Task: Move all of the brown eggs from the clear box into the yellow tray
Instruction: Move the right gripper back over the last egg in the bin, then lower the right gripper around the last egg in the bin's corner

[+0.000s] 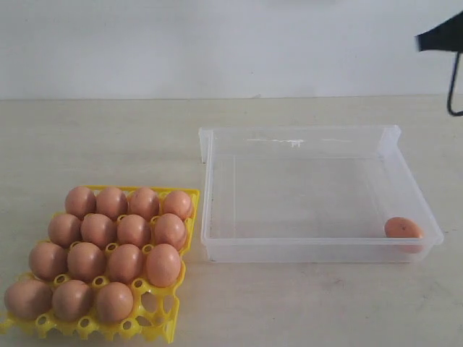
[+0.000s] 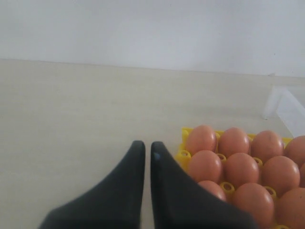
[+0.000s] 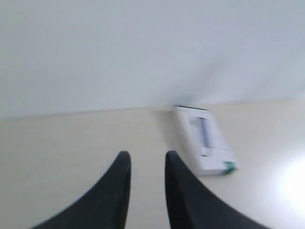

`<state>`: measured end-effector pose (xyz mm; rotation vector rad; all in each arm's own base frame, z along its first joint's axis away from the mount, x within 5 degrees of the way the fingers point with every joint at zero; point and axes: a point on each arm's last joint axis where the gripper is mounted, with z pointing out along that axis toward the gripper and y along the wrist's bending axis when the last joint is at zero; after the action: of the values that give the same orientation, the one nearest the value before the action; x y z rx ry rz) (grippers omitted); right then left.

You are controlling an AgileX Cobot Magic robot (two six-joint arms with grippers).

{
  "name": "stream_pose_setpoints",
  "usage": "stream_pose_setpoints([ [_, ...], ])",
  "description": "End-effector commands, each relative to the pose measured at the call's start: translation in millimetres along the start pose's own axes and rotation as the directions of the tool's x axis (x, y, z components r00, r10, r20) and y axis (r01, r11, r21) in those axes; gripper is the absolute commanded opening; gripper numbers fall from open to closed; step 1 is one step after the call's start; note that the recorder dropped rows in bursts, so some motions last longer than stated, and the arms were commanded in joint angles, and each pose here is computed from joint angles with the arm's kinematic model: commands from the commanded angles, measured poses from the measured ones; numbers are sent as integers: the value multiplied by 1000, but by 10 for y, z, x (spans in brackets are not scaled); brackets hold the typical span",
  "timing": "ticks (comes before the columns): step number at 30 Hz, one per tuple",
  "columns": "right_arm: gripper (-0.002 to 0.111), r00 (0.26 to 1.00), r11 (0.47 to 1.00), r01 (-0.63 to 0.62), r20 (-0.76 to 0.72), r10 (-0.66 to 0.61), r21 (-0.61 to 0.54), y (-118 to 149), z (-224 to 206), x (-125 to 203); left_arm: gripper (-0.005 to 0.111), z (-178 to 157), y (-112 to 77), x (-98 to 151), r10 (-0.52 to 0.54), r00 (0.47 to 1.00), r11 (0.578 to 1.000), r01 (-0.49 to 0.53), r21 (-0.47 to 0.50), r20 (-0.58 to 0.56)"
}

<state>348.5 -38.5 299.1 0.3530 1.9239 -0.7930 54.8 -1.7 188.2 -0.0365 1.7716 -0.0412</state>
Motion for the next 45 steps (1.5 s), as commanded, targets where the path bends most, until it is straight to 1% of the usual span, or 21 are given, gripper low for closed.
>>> stream_pose_setpoints([
  [1, 20, 837, 734, -541, 353, 419, 411, -834, 124, -62, 4, 1, 0, 7, 6, 1000, 1000, -6, 3, 5],
  [4, 20, 565, 545, -805, 581, 586, 233, -1110, 90, -173, 4, 1, 0, 7, 6, 1000, 1000, -6, 3, 5],
  [5, 18, 479, 517, -847, 600, 641, 124, -1146, 56, -252, 4, 1, 0, 7, 6, 1000, 1000, -6, 3, 5],
  [6, 15, 461, 542, -840, 557, 691, 23, -1110, 46, -328, 4, 1, 0, 7, 6, 1000, 1000, -6, 3, 5],
  [8, -1, 593, 722, -659, 443, 672, -213, -937, -31, -545, 4, 1, 0, 7, 6, 1000, 1000, -6, 3, 5],
  [9, 0, 688, 814, -481, 436, 581, -326, -819, -94, -652, 4, 1, 0, 7, 6, 1000, 1000, -6, 3, 5],
  [10, 0, 787, 857, -278, 409, 462, -433, -655, -150, -722, 4, 1, 0, 7, 6, 1000, 1000, -6, 3, 5],
  [13, 0, 935, 848, 159, 352, 34, -505, -251, -274, -752, 4, 1, 0, 7, 6, 1000, 1000, -6, 3, 5],
  [15, 0, 902, 814, 406, 323, -286, -415, -68, -259, -608, 4, 1, 0, 7, 6, 1000, 1000, -6, 3, 5],
  [16, 0, 847, 763, 530, 285, -449, -371, 17, -244, -510, 4, 1, 0, 7, 6, 1000, 1000, -6, 3, 5],
  [19, 0, 614, 501, 758, 198, -764, -418, 276, -278, -214, 4, 1, 0, 7, 6, 1000, 1000, -6, 3, 5],
  [20, 0, 582, 447, 754, 174, -794, -482, 363, -303, -121, 4, 1, 0, 7, 6, 1000, 1000, -6, 3, 5],
  [23, 0, 520, 387, 583, -37, -853, -714, 568, -371, 177, 4, 1, 0, 7, 6, 1000, 1000, -6, 3, 5],
  [25, 0, 400, 346, 442, -163, -902, -828, 634, -455, 374, 4, 1, 0, 7, 6, 1000, 1000, -6, 3, 5],
  [29, 0, 357, 294, 420, -141, -923, -859, 795, -554, 461, 4, 1, 0, 7, 6, 1000, 1000, -6, 3, 5],
  [32, 0, 427, 297, 452, -88, -900, -841, 906, -576, 416, 4, 1, 0, 7, 6, 1000, 1000, -6, 3, 5],
  [34, 0, 471, 357, 401, -144, -870, -844, 952, -629, 420, 4, 1, 0, 7, 6, 1000, 1000, -6, 3, 5],
  [35, 0, 474, 379, 380, -175, -863, -844, 965, -664, 429, 4, 1, 0, 7, 6, 1000, 1000, -6, 3, 5],
  [37, 2, 415, 350, 376, -182, -892, -858, 969, -730, 471, 4, 1, 0, 7, 6, 1000, 1000, -6, 3, 5],
  [40, 19, 350, 275, 401, -131, -927, -874, 1058, -757, 544, 4, 1, 0, 7, 6, 1000, 1000, -6, 3, 5],
  [45, 53, 280, 224, 440, -104, -954, -869, 1211, -742, 668, 4, 1, 0, 7, 6, 1000, 1000, -6, 3, 5],
])
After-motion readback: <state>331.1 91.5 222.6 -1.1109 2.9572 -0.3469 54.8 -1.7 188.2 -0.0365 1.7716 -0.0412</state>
